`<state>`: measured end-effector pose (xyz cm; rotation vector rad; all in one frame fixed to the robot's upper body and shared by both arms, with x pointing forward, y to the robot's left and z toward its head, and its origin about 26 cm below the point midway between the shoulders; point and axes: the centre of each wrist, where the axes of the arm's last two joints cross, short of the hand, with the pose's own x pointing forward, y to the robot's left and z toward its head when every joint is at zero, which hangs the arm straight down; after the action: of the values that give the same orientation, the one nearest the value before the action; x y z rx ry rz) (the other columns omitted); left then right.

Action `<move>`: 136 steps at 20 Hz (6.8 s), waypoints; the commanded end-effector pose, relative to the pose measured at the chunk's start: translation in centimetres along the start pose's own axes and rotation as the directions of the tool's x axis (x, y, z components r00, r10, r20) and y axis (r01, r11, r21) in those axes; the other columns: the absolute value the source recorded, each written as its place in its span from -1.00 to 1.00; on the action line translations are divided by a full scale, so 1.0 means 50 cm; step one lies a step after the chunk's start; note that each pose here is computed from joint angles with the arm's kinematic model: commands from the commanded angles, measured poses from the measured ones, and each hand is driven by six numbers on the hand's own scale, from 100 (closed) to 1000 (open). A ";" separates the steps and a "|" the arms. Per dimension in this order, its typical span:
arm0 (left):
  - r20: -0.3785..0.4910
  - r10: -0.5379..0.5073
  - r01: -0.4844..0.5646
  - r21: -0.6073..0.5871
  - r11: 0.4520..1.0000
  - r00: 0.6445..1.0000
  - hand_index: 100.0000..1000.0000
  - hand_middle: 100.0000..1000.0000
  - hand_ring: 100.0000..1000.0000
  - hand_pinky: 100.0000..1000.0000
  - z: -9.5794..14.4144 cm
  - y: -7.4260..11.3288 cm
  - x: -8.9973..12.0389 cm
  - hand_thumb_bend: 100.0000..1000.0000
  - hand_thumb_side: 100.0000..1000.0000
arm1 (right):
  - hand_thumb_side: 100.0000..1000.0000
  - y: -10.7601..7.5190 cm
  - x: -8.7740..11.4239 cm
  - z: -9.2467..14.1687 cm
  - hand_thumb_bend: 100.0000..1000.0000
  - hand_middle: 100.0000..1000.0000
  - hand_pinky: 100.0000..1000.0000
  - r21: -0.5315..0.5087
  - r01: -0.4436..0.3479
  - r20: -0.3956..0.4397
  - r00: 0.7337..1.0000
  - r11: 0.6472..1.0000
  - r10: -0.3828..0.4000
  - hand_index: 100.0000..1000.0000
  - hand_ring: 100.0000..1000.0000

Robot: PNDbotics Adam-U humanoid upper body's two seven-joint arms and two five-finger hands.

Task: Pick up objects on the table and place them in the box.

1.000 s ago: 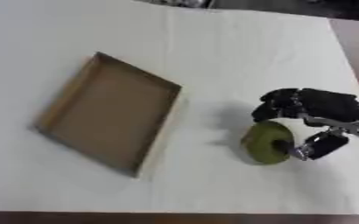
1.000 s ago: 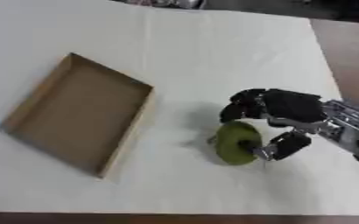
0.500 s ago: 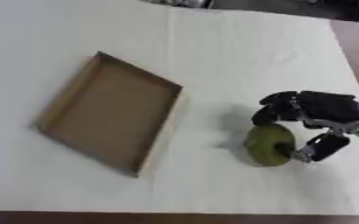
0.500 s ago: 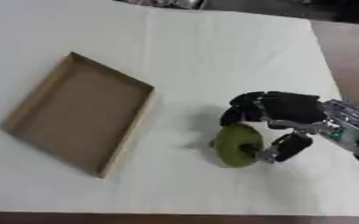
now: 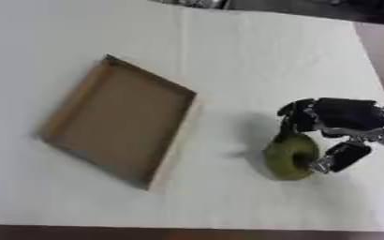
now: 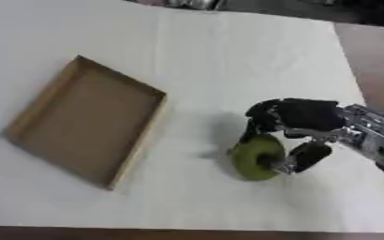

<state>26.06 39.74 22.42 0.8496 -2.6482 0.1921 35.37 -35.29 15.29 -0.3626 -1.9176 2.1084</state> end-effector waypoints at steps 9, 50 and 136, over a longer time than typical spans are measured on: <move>0.046 -0.004 0.004 -0.015 1.000 0.999 0.60 0.31 0.41 0.35 -0.023 0.005 0.014 -1.00 0.16 | -0.75 -0.012 -0.007 0.007 -1.00 -0.15 0.58 -0.042 -0.001 -0.062 0.998 0.999 -0.002 0.29 0.15; 0.047 -0.021 0.021 -0.001 1.000 0.999 0.60 0.31 0.41 0.34 -0.023 0.010 0.014 -1.00 0.16 | -0.91 -0.126 0.025 -0.070 -1.00 -0.18 0.43 -0.494 -0.247 -0.060 0.966 0.834 0.251 0.06 0.04; -0.009 -0.039 0.039 0.044 0.998 0.999 0.60 0.29 0.40 0.33 0.008 0.020 0.006 -1.00 0.16 | -1.00 -0.328 0.068 -0.288 -1.00 0.44 0.63 -0.773 -0.376 -0.344 0.925 0.511 0.161 0.52 0.45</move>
<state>25.55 40.18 21.30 0.8846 -2.6005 0.2585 38.51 -18.13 28.30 -1.0364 -2.6849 1.0785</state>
